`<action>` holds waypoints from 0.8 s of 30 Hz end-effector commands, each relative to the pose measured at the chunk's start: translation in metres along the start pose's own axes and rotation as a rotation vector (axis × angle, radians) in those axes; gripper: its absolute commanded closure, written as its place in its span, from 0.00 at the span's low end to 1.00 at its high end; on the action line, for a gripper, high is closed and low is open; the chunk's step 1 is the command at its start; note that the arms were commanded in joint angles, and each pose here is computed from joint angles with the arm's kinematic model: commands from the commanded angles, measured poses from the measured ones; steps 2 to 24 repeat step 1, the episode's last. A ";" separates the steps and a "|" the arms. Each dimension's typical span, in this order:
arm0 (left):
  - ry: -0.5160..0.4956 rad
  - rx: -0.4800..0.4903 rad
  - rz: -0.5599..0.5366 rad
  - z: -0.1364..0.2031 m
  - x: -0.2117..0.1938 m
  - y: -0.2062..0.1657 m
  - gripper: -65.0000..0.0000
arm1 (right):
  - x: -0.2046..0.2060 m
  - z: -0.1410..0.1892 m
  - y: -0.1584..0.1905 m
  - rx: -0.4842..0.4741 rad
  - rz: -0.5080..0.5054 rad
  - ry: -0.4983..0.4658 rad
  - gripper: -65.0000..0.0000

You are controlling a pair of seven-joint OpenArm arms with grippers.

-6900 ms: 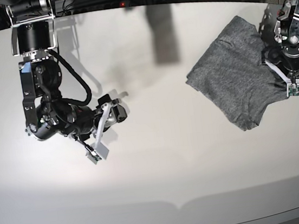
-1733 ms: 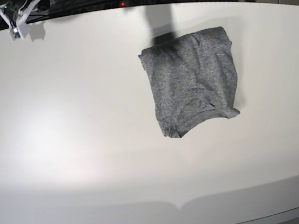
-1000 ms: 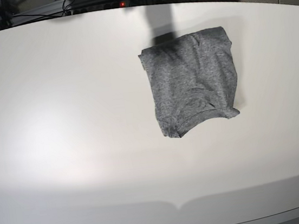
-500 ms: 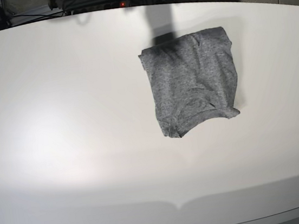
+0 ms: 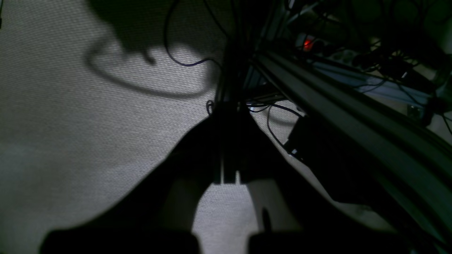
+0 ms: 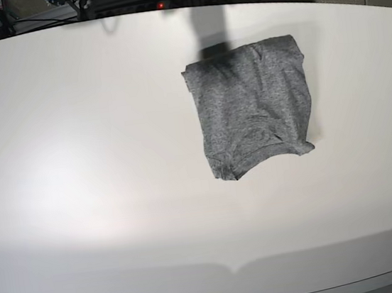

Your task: Fold the T-shirt properly

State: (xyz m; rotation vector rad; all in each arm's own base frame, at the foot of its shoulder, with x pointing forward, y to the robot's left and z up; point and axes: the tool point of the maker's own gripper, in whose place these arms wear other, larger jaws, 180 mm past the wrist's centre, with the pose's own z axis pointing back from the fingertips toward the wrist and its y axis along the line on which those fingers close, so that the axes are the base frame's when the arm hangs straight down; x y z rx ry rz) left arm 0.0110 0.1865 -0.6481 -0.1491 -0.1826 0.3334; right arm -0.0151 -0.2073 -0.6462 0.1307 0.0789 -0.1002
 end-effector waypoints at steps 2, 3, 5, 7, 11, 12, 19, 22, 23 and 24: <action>-0.021 0.008 -0.004 0.001 0.007 0.006 1.00 | 0.002 0.001 -0.003 -0.001 0.002 -0.003 1.00; -0.021 0.008 -0.004 0.001 0.007 0.006 1.00 | 0.002 0.001 -0.003 -0.001 0.002 -0.003 1.00; -0.021 0.008 -0.004 0.001 0.007 0.006 1.00 | 0.002 0.001 -0.003 -0.001 0.002 -0.003 1.00; -0.021 0.008 -0.004 0.001 0.007 0.006 1.00 | 0.002 0.001 -0.003 -0.001 0.002 -0.003 1.00; -0.021 0.008 -0.004 0.001 0.007 0.006 1.00 | 0.002 0.001 -0.003 -0.001 0.002 -0.003 1.00; -0.021 0.008 -0.004 0.001 0.007 0.006 1.00 | 0.002 0.001 -0.003 -0.001 0.002 -0.003 1.00; -0.021 0.008 -0.004 0.001 0.007 0.006 1.00 | 0.002 0.001 -0.003 -0.001 0.002 -0.003 1.00; -0.021 0.008 -0.004 0.001 0.007 0.006 1.00 | 0.002 0.001 -0.003 -0.001 0.002 -0.003 1.00; -0.021 0.008 -0.004 0.001 0.007 0.006 1.00 | 0.002 0.001 -0.003 -0.001 0.002 -0.003 1.00; -0.021 0.008 -0.004 0.001 0.007 0.006 1.00 | 0.002 0.001 -0.003 -0.001 0.002 -0.003 1.00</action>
